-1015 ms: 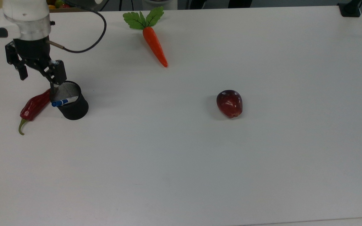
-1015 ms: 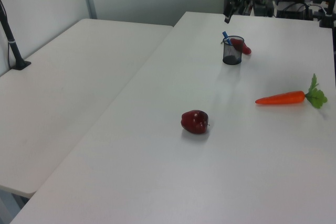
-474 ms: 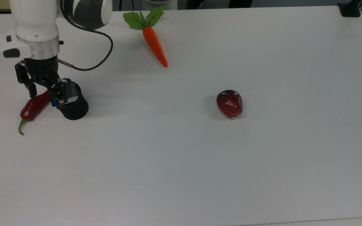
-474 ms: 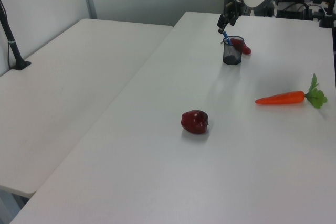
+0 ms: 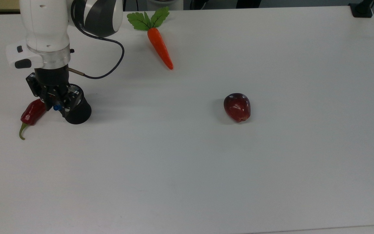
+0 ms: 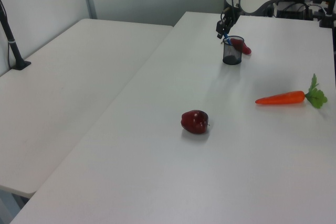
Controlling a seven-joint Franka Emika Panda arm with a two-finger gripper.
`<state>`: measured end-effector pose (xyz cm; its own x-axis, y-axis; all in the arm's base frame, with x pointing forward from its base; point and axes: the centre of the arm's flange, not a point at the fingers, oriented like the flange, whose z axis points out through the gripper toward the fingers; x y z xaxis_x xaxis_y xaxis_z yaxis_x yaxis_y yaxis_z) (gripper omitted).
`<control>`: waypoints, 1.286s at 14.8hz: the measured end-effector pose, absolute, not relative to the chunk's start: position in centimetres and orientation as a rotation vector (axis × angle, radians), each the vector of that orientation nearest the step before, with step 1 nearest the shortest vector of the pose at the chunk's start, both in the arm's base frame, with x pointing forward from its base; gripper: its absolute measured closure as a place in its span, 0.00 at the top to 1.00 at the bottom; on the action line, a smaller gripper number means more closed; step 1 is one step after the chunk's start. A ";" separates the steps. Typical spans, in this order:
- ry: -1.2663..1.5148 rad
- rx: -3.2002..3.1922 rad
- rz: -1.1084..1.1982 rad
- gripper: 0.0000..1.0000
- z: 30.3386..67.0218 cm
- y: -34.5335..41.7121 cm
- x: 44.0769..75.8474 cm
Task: Take marker pen
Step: 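Lower the gripper and close it on the blue-capped marker, then lift the marker straight up out of the pen cup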
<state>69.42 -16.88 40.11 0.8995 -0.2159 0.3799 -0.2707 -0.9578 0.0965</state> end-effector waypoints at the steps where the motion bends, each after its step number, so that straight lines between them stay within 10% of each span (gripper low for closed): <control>1: -0.376 2.918 0.557 0.37 40.1 -16.9 69.4; 12: -0.374 2.912 0.580 0.18 40.9 -16.9 69.7; 19: -0.381 2.867 0.763 0.18 49.2 -16.7 68.9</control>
